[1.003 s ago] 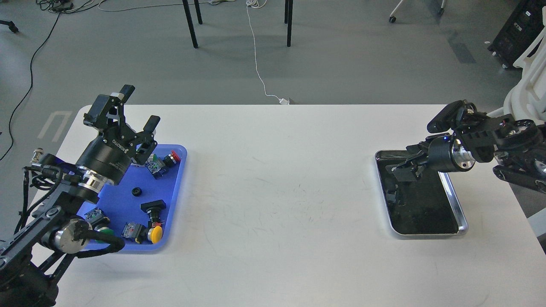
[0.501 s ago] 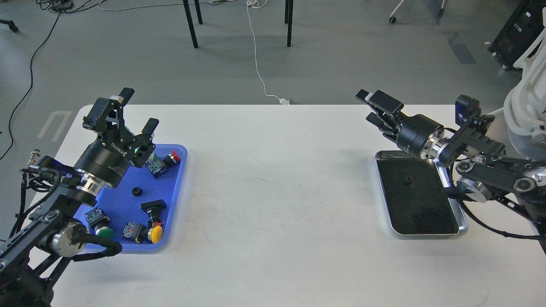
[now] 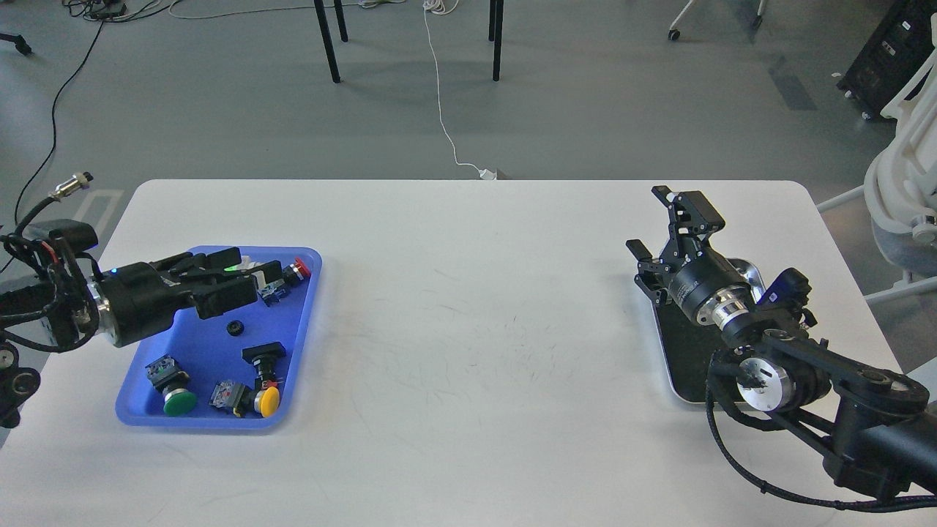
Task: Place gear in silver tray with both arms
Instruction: 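Move the left gripper back into the blue tray, then grasp another small black gear in the blue tray with the left gripper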
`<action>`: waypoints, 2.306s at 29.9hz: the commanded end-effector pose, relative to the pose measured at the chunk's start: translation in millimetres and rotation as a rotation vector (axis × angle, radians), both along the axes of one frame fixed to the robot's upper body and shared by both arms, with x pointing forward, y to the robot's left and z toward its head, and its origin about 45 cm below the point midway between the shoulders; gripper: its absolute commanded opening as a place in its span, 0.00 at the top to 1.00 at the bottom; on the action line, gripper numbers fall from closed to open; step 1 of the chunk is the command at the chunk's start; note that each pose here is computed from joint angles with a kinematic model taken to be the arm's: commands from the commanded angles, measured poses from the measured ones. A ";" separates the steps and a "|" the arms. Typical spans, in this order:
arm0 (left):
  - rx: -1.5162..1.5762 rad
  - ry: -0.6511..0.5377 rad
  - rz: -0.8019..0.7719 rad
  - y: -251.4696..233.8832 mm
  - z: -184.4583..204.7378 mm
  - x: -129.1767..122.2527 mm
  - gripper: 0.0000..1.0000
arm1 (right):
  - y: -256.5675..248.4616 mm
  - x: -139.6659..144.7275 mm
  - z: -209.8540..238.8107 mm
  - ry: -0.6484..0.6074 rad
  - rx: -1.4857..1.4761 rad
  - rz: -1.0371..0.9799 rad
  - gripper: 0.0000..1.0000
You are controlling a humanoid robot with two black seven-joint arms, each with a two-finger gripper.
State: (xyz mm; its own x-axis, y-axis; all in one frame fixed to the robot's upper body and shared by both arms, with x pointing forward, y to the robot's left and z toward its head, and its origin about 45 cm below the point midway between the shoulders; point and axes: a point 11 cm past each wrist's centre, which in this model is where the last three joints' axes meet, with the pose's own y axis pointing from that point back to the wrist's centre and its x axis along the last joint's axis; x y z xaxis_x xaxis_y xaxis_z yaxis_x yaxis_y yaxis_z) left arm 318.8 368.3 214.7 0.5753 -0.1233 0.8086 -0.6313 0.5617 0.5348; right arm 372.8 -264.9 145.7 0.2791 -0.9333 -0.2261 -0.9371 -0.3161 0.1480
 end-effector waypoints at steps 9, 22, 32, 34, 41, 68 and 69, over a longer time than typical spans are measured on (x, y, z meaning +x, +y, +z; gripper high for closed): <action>0.432 0.179 -0.148 10.4 -27.5 31.6 0.11 | -0.9 2.2 3.2 -0.010 -0.009 0.004 0.02; 0.448 0.270 -0.112 6.2 -54.4 39.1 0.26 | -2.6 0.7 2.2 -0.007 -0.012 0.003 0.02; 0.471 0.303 -0.093 15.1 -65.9 36.3 0.33 | -4.0 -0.1 1.0 -0.005 -0.015 0.001 0.02; 0.471 0.307 -0.093 15.2 -67.7 35.1 0.34 | -2.9 -0.2 1.0 -0.004 -0.012 0.002 0.02; 0.474 0.308 -0.080 18.6 -70.1 36.5 0.63 | -2.8 -0.6 0.1 -0.002 -0.011 0.002 0.02; 0.481 0.320 -0.059 24.6 -74.9 36.5 0.84 | -2.8 0.4 2.6 -0.008 -0.006 -0.001 0.02; 0.482 0.320 -0.058 25.3 -74.6 36.4 0.84 | -3.0 0.0 2.1 -0.006 -0.006 -0.001 0.02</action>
State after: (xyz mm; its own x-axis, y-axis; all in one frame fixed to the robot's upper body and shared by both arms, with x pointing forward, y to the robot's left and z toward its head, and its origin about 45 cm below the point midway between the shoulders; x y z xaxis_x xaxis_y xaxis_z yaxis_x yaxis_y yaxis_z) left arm 355.0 392.5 139.7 0.7622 -0.4744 0.4405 -0.3705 0.2383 0.8978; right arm 372.9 -268.1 148.0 0.2805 -0.9350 -0.2170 -0.9382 -0.3149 0.1439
